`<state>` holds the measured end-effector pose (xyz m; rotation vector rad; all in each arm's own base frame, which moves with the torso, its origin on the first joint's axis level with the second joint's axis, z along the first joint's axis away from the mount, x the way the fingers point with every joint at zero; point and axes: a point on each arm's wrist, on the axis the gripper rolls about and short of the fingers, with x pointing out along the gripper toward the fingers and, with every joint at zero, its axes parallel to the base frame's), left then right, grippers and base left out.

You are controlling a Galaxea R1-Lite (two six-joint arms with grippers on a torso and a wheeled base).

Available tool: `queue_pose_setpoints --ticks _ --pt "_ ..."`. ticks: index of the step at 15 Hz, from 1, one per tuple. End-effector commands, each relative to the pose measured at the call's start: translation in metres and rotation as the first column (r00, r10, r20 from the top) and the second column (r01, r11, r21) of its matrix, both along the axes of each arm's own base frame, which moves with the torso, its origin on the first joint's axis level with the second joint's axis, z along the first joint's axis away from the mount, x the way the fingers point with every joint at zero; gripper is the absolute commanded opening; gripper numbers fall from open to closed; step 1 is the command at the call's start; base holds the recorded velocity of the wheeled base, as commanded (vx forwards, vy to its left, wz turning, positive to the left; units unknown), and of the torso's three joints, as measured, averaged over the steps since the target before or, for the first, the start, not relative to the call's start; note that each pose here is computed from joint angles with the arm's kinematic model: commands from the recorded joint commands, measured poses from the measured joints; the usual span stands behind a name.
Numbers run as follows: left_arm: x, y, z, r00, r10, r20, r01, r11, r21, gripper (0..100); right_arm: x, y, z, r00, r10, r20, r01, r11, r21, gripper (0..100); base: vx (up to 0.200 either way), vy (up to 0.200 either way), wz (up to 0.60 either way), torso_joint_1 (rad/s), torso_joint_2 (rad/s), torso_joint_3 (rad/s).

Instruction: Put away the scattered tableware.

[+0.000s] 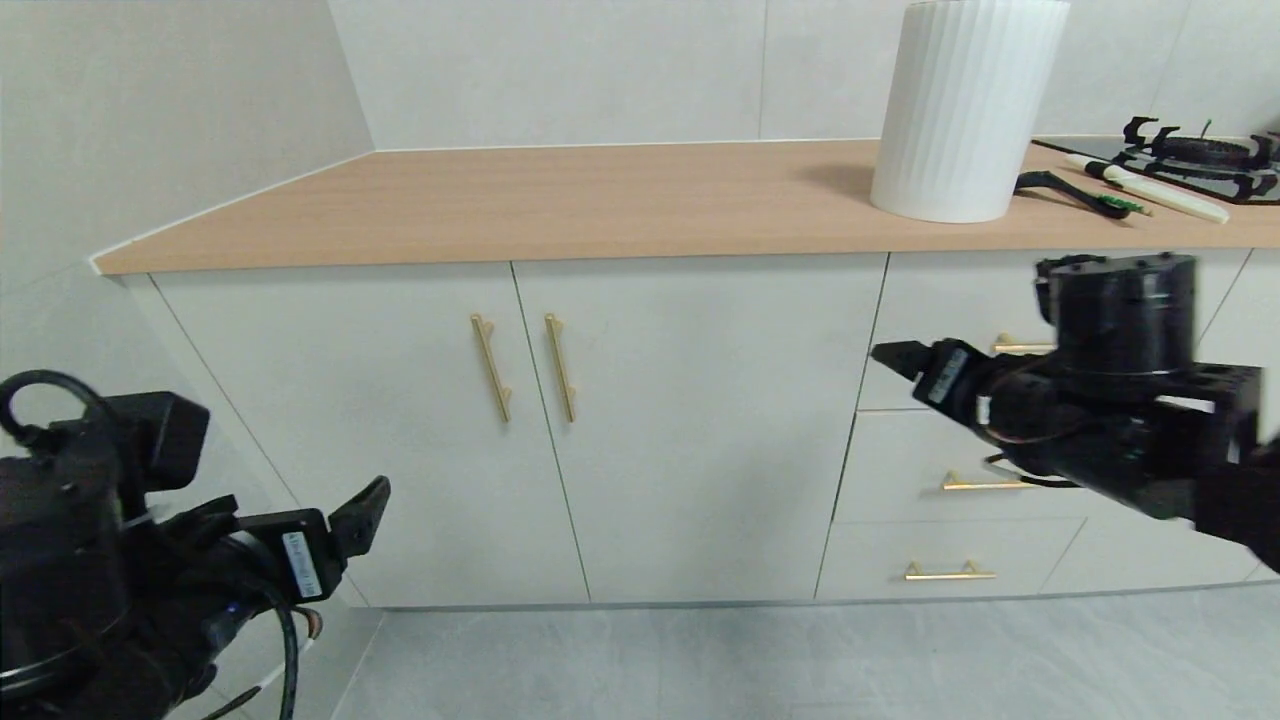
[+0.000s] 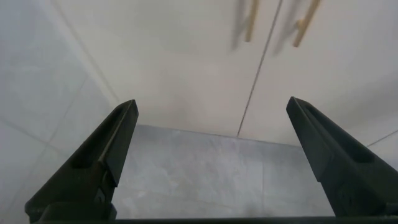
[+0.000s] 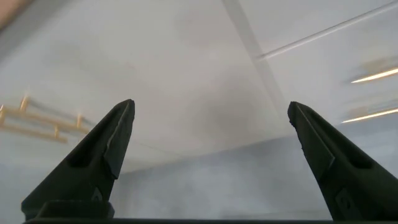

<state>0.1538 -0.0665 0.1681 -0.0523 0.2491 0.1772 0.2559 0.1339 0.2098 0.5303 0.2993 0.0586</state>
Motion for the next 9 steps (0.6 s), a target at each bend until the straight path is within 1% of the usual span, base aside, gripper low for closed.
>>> queue_pose_setpoints --ticks 1,2,3,4,5,6,7,8,9 --pt "-0.043 0.024 -0.002 0.996 0.028 0.081 -0.026 0.999 -0.025 100 -0.124 -0.070 0.013 0.985 0.002 0.173 0.019 0.993 -0.119 100 0.000 0.000 0.00 0.000 0.00 0.000" --pt "-0.057 0.032 -0.001 0.991 0.051 0.121 -0.048 0.999 -0.025 100 -0.158 -0.090 0.002 0.974 0.004 0.227 0.038 0.983 -0.178 100 0.000 0.000 0.00 0.000 0.00 0.000" --pt "-0.066 0.037 0.000 0.987 0.057 0.152 -0.052 0.998 -0.037 100 -0.177 -0.101 -0.006 0.967 0.011 0.254 0.048 0.973 -0.225 100 0.000 0.000 0.00 0.000 0.00 0.000" --pt "-0.083 0.048 0.001 0.977 0.088 0.195 -0.080 0.996 -0.050 100 -0.205 -0.122 -0.021 0.957 -0.052 0.286 0.141 0.944 -0.299 100 0.000 0.000 0.00 0.000 0.00 0.000" --pt "-0.094 0.056 -0.001 0.971 0.114 0.210 -0.106 0.993 -0.050 100 -0.219 -0.132 -0.025 0.942 -0.136 0.307 0.240 0.913 -0.329 100 0.000 0.000 0.00 0.000 0.00 0.000" --pt "-0.107 0.062 -0.002 0.966 0.128 0.224 -0.121 0.992 -0.044 100 -0.236 -0.138 -0.025 0.920 -0.182 0.348 0.304 0.891 -0.337 100 0.000 0.000 0.00 0.000 0.00 0.000" --pt "-0.117 0.067 -0.004 0.961 0.145 0.235 -0.140 0.989 -0.036 100 -0.253 -0.142 -0.025 0.900 -0.185 0.396 0.332 0.877 -0.346 100 0.000 0.000 0.00 0.000 0.00 0.000" --pt "-0.128 0.072 -0.007 0.954 0.167 0.248 -0.165 0.986 -0.030 100 -0.271 -0.146 -0.029 0.885 -0.189 0.425 0.363 0.851 -0.379 100 0.000 0.000 0.00 0.000 0.00 0.000" --pt "-0.142 0.077 -0.011 0.941 0.185 0.282 -0.180 0.983 -0.044 100 -0.291 -0.149 -0.036 0.866 -0.197 0.459 0.403 0.819 -0.408 100 0.000 0.000 0.00 0.000 0.00 0.000"
